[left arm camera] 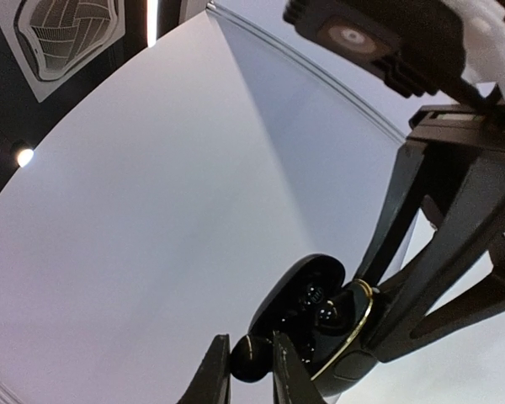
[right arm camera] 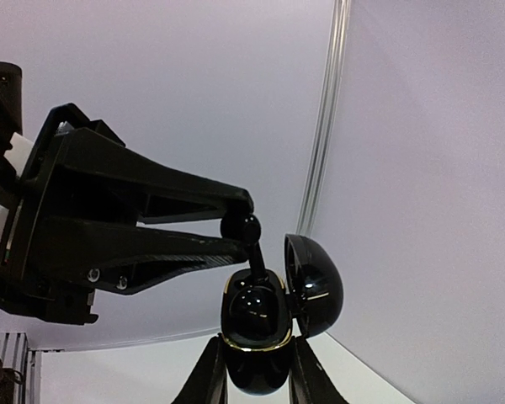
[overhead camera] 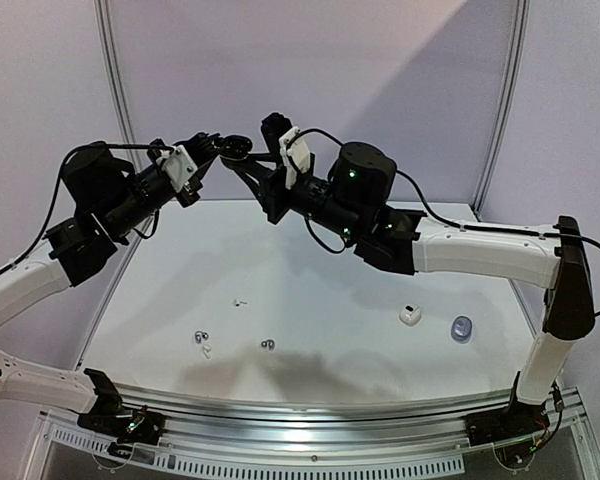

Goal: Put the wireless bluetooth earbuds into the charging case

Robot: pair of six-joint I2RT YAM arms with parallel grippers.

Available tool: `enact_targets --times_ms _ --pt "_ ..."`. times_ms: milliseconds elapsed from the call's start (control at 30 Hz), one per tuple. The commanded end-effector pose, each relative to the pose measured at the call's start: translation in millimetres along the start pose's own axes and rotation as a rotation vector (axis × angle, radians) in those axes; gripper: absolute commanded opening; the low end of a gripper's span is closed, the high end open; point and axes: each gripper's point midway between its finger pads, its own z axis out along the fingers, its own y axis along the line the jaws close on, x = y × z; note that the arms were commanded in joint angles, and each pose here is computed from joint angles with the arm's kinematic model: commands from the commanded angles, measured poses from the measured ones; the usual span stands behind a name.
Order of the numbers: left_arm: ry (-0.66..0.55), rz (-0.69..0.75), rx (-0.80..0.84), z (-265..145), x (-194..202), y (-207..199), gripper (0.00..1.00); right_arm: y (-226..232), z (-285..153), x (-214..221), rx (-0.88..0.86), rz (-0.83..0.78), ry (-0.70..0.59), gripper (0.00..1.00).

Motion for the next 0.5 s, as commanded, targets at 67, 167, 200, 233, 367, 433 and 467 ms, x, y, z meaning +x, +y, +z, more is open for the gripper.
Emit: enact_targets --times_ms 67,167,200,233,367,433,467 --pt "-0.047 -0.073 -0.020 -16 -17 13 0.00 1 -9 -16 -0.036 -0.016 -0.057 0.00" --pt "-0.062 -0.087 -0.019 -21 -23 17 0.00 3 -9 -14 -0.040 -0.033 -0.044 0.00" --pt "-0.067 -0.089 -0.013 -22 -25 18 0.00 2 -10 -13 -0.040 -0.037 -0.043 0.00" --pt "-0.068 -0.088 -0.008 -24 -25 17 0.00 3 -10 -13 -0.045 -0.042 -0.044 0.00" --pt "-0.079 -0.089 0.001 -30 -29 18 0.00 10 -15 -16 -0.082 -0.085 -0.047 0.00" --pt "-0.097 -0.093 0.009 -33 -34 19 0.00 12 -17 -16 -0.093 -0.118 -0.043 0.00" --pt "-0.104 -0.098 0.019 -35 -36 19 0.00 13 -18 -16 -0.101 -0.136 -0.042 0.00"
